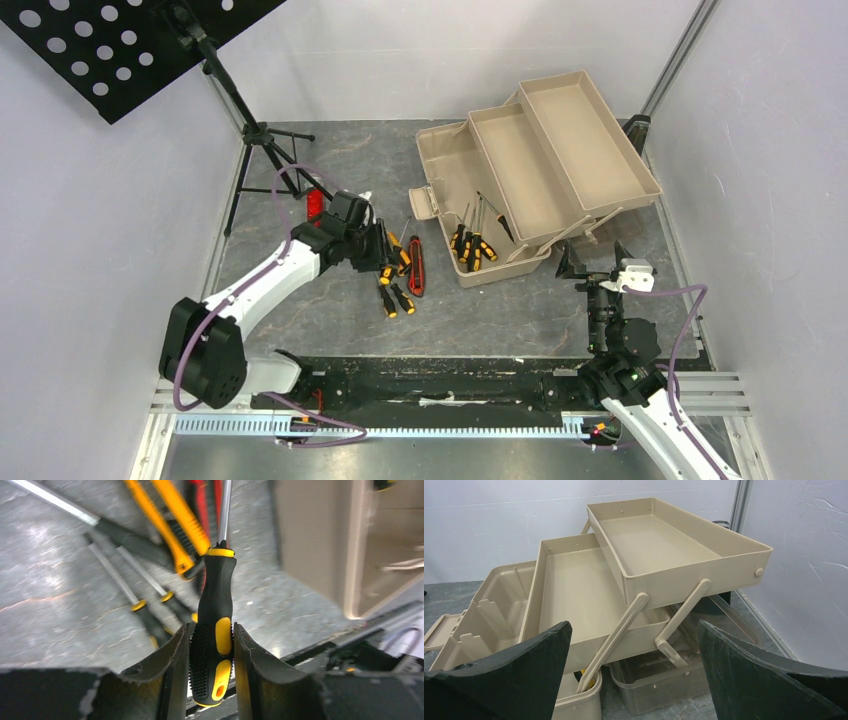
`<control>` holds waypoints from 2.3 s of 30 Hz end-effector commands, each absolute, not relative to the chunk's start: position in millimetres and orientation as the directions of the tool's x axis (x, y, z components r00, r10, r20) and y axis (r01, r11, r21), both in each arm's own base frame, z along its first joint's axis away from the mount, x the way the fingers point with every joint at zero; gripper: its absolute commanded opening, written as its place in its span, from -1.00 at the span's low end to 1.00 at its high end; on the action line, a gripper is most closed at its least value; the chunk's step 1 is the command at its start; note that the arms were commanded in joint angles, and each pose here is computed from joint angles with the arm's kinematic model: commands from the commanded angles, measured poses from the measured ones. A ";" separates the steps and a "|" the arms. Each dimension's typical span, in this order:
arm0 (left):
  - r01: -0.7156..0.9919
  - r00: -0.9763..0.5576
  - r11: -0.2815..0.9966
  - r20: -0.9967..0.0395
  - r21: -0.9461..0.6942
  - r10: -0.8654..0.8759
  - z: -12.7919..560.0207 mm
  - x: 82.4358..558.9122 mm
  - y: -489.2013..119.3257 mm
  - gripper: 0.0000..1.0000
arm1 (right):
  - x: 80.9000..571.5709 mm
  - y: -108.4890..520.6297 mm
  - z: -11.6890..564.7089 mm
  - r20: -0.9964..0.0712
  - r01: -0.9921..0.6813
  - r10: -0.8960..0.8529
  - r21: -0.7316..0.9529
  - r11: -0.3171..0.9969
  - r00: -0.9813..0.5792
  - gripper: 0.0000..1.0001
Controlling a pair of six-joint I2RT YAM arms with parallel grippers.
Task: Pack the tool kit
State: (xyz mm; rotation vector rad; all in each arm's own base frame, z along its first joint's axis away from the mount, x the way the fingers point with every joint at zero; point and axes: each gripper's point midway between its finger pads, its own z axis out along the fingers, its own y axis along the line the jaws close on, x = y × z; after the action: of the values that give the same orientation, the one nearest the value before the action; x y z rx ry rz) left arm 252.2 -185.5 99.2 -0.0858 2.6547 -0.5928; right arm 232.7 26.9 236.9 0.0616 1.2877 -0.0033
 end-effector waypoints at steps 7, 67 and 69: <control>0.156 -0.822 0.664 -0.469 -0.731 -0.323 220.6 289.8 -280.8 -0.84 | 226.4 21.0 252.5 -0.938 0.045 0.067 0.088 0.995 0.341 0.96; -0.287 -0.802 0.941 -0.491 -0.180 -0.339 123.2 236.8 -190.8 0.41 | 226.0 20.8 252.6 -0.935 0.045 0.071 0.092 0.995 0.346 0.96; -0.307 -0.806 0.937 -0.478 -0.168 -0.349 116.1 233.0 -188.1 0.37 | 226.2 21.1 252.4 -0.936 0.043 0.071 0.092 0.995 0.345 0.96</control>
State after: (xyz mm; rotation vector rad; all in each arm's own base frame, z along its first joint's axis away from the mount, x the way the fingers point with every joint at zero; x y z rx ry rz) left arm 241.7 -206.8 128.8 -0.3761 2.5605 -0.2273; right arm 232.8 25.4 235.6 0.0685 1.2908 -0.0104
